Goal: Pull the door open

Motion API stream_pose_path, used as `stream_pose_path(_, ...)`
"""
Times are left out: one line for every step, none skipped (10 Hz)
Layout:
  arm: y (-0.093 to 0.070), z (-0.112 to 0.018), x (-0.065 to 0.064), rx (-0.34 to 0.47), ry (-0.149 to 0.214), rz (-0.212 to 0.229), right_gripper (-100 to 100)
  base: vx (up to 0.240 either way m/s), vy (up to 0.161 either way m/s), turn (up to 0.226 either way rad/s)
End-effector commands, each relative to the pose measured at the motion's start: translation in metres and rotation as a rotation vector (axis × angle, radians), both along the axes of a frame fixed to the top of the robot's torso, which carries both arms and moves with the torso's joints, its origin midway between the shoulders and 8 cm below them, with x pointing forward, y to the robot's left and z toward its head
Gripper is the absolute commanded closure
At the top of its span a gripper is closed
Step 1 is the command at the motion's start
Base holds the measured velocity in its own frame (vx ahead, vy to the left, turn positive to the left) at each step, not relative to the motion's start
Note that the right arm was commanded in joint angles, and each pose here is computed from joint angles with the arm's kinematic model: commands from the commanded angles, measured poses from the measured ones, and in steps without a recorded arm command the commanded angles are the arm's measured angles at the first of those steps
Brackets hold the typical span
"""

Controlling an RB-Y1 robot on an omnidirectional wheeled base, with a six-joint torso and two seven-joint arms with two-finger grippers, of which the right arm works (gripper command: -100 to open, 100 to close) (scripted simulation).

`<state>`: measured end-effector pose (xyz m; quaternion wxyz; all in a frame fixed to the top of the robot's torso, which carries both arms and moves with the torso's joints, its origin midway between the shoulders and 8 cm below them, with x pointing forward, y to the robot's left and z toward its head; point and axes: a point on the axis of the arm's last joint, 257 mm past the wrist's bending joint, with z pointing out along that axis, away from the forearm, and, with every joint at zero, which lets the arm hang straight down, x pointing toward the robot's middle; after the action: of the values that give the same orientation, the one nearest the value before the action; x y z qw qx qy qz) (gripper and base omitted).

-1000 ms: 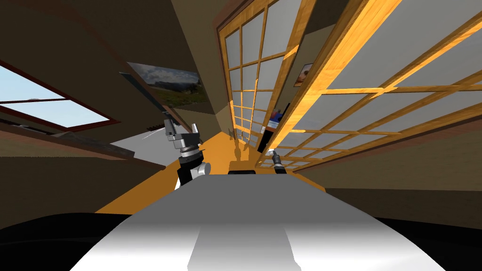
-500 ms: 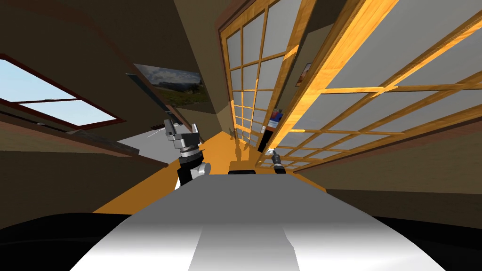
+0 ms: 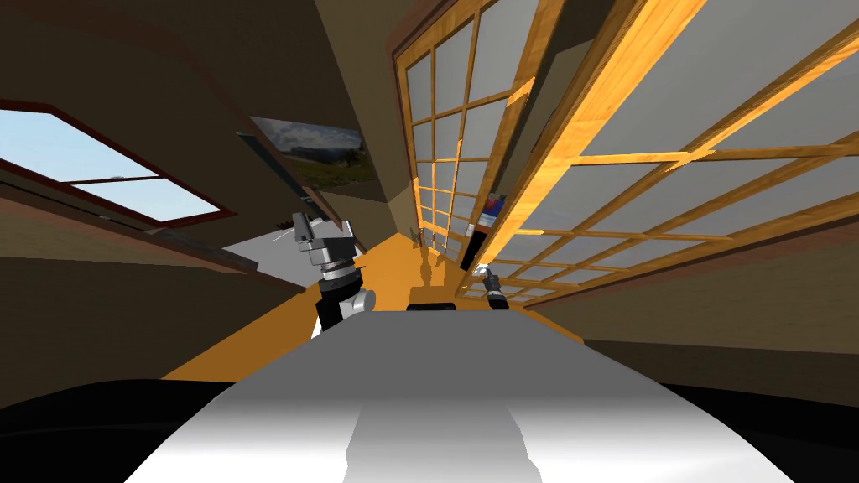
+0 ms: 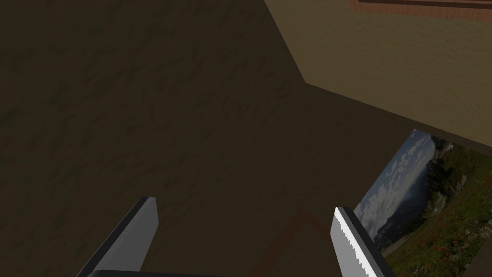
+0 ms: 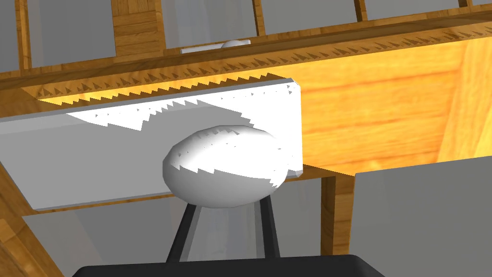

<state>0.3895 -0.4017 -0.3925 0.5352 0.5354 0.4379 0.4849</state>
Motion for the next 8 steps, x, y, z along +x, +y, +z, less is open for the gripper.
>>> stream_pose_path(0.0173, 0.0036, 0.0057, 0.017, -0.014, 0.026, 100, -0.001, 0.006, -0.021)
stream_pose_path(0.0173, 0.0036, 0.0057, 0.017, -0.014, 0.026, 100, 0.008, 0.004, -0.015)
stream_pose_path(0.0174, 0.0035, 0.0075, 0.067, -0.020, 0.024, 100, -0.021, -0.010, 0.057)
stream_pose_path(0.0176, 0.0035, 0.0093, 0.102, -0.025, 0.022, 100, -0.059, -0.025, 0.091)
stream_pose_path(0.0176, 0.0035, 0.0093, 0.118, -0.027, 0.023, 100, -0.048, -0.020, 0.033)
stream_pose_path(0.0178, 0.0034, 0.0111, 0.156, -0.032, 0.021, 100, -0.047, -0.019, 0.047)
stream_pose_path(0.0178, 0.0034, 0.0111, 0.169, -0.034, 0.021, 100, -0.031, -0.019, 0.044)
stream_pose_path(0.0178, 0.0034, 0.0111, 0.169, -0.034, 0.021, 100, -0.008, -0.012, 0.017)
